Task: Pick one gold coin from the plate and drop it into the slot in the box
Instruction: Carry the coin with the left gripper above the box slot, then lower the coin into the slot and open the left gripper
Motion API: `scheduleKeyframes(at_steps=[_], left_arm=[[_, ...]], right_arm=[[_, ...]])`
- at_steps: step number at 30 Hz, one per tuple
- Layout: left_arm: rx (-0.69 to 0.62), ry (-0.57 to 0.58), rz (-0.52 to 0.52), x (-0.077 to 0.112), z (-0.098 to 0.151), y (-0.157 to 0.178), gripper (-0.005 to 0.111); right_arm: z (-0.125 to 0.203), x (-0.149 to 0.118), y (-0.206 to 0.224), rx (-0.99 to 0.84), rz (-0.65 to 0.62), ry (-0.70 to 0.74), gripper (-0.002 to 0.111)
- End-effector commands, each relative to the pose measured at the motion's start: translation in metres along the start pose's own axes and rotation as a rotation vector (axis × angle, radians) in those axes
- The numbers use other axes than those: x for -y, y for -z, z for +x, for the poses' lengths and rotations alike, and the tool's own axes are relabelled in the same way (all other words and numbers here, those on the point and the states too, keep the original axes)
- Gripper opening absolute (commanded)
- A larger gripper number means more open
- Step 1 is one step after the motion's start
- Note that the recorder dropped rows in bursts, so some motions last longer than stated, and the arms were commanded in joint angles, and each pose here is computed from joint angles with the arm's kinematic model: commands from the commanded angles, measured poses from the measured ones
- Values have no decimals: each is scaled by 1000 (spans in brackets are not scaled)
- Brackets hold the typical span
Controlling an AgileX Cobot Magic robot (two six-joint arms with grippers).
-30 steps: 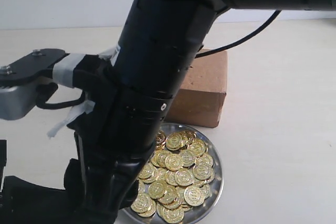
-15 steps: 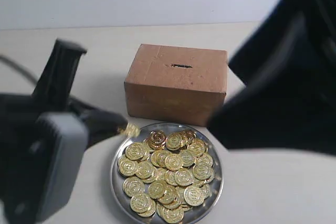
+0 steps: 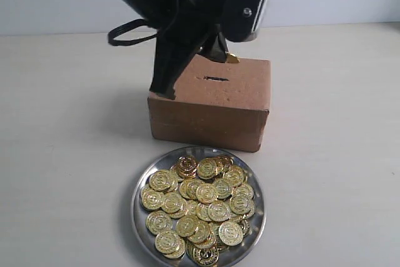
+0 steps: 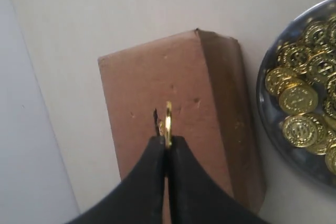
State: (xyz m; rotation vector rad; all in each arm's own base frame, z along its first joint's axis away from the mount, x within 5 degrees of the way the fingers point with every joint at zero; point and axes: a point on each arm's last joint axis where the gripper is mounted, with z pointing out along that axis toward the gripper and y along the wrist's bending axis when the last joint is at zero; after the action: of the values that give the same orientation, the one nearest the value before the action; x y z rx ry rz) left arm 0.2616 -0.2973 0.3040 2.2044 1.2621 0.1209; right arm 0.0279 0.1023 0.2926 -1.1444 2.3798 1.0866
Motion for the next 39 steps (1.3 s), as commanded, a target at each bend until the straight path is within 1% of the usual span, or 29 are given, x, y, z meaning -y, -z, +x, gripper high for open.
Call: scheduleKeyframes(at_steps=[1, 3, 6, 10, 13, 17, 20, 24, 29, 39], left_arm=[[-122, 67, 31, -24, 5, -19, 0], [-166, 96, 40, -32, 6, -32, 0], [-185, 121, 70, -37, 6, -53, 0], [-194, 126, 102, -37, 7, -76, 0], [-230, 111, 113, -35, 10, -87, 0], [-257, 130, 119, -36, 19, -94, 0], [-281, 172, 117, -37, 30, -97, 0], [-294, 182, 120, -38, 37, -99, 0], [-303, 180, 145, -34, 39, -110, 0], [-288, 194, 153, -33, 38, -111, 0]], right_arm=[[16, 7, -12, 60, -41, -39, 60], [21, 10, -18, 61, -54, -45, 60], [26, 14, -24, 63, -72, -36, 60], [30, 17, -29, 62, -80, -34, 60], [30, 17, -30, 64, -85, -31, 60], [30, 17, -30, 69, -85, -31, 60], [30, 17, -30, 69, -85, -31, 60], [30, 17, -30, 71, -84, -25, 60], [29, 16, -30, 77, -90, -16, 60], [29, 16, -30, 79, -89, -11, 60]])
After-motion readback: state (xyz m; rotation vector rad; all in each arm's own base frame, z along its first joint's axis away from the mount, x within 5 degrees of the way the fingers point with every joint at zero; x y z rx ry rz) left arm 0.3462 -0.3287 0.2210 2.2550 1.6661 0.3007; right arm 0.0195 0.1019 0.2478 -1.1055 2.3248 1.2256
